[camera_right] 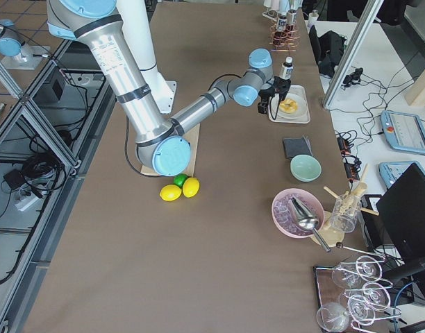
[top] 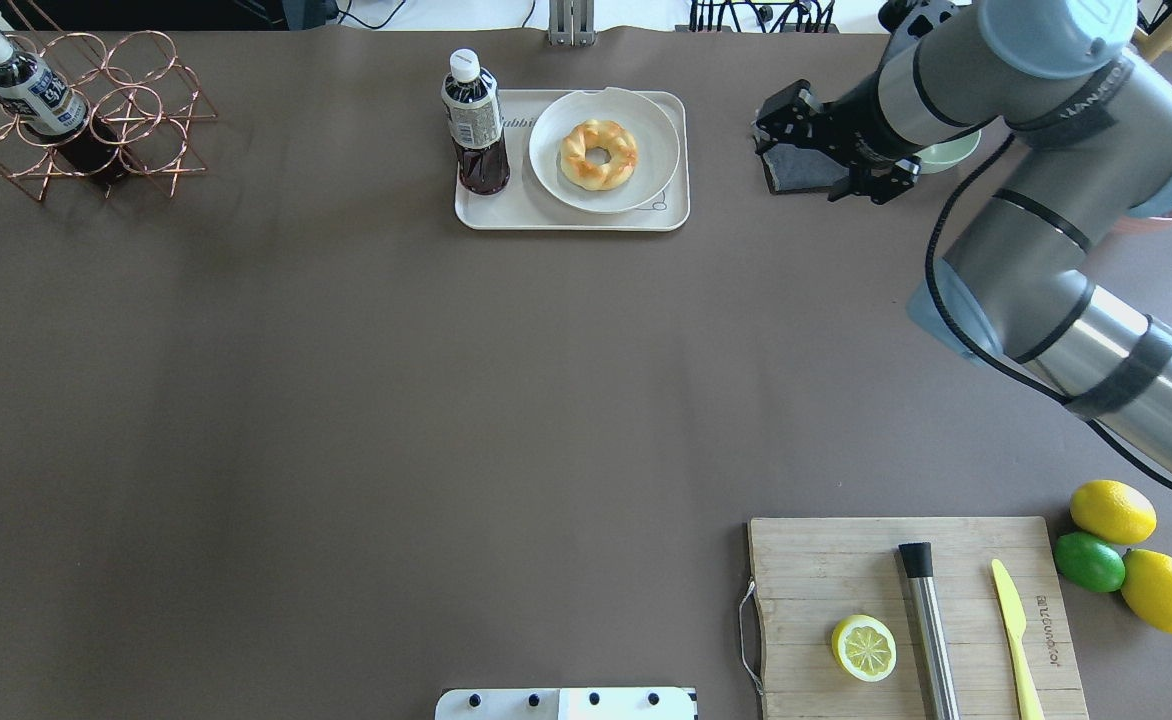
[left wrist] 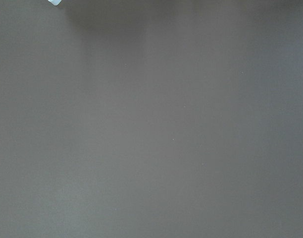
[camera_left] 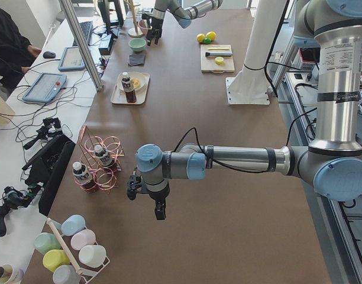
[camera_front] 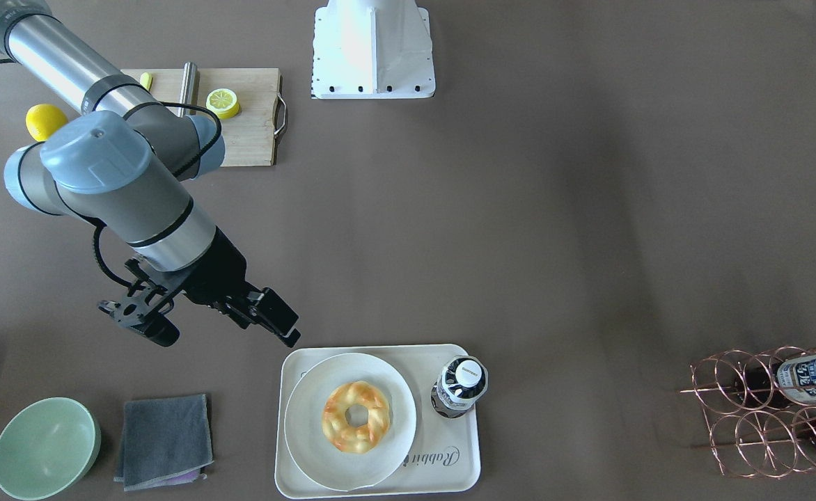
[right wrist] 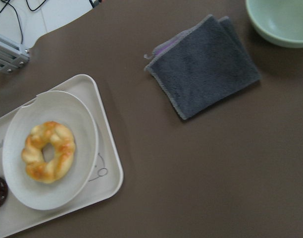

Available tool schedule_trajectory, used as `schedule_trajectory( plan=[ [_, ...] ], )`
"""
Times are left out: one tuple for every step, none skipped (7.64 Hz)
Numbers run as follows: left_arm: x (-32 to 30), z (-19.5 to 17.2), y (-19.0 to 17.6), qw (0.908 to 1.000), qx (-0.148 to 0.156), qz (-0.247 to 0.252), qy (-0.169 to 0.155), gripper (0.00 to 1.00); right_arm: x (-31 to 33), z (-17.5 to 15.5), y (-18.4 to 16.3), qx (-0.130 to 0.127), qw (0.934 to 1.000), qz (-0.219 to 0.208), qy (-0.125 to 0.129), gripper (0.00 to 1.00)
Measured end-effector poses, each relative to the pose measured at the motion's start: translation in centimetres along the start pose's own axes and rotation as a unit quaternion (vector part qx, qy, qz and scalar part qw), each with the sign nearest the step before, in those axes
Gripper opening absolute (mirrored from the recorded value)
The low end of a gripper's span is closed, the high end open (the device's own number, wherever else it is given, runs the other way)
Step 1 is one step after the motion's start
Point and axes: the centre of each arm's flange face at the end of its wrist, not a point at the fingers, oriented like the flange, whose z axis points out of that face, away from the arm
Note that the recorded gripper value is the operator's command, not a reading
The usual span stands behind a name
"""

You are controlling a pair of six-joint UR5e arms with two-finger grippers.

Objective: Place donut on tray

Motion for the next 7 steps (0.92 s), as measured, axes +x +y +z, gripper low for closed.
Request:
schedule_trajectory(
  plan=[
    [0.0,0.0,0.1,1.0000,0.000,0.000,0.000,0.98,3.9,-2.3,0.1,0.002,0.9986,-0.030,0.044,1.00],
    [0.1,-0.2,0.2,1.0000,0.002,0.001,0.001,0.98,8.0,-4.4,-0.6,0.002,0.9941,-0.062,0.089,1.00],
    [0.1,-0.3,0.3,1.0000,0.003,0.001,0.001,0.98,12.9,-6.1,-2.1,-0.002,0.9858,-0.102,0.133,1.00],
    [0.2,-0.3,0.3,1.0000,0.003,0.002,0.001,0.98,18.3,-7.4,-3.9,-0.012,0.9734,-0.152,0.171,1.00],
    [0.2,-0.4,0.4,1.0000,0.004,0.002,0.001,0.98,23.7,-9.1,-6.4,-0.026,0.9575,-0.204,0.202,1.00],
    [0.2,-0.4,0.4,1.0000,0.004,0.002,0.001,0.98,28.6,-11.1,-9.4,-0.048,0.9429,-0.244,0.222,1.00],
    [0.1,-0.3,0.4,1.0000,0.003,0.002,0.001,0.98,33.3,-13.2,-12.4,-0.074,0.9370,-0.263,0.217,1.00]
  ],
)
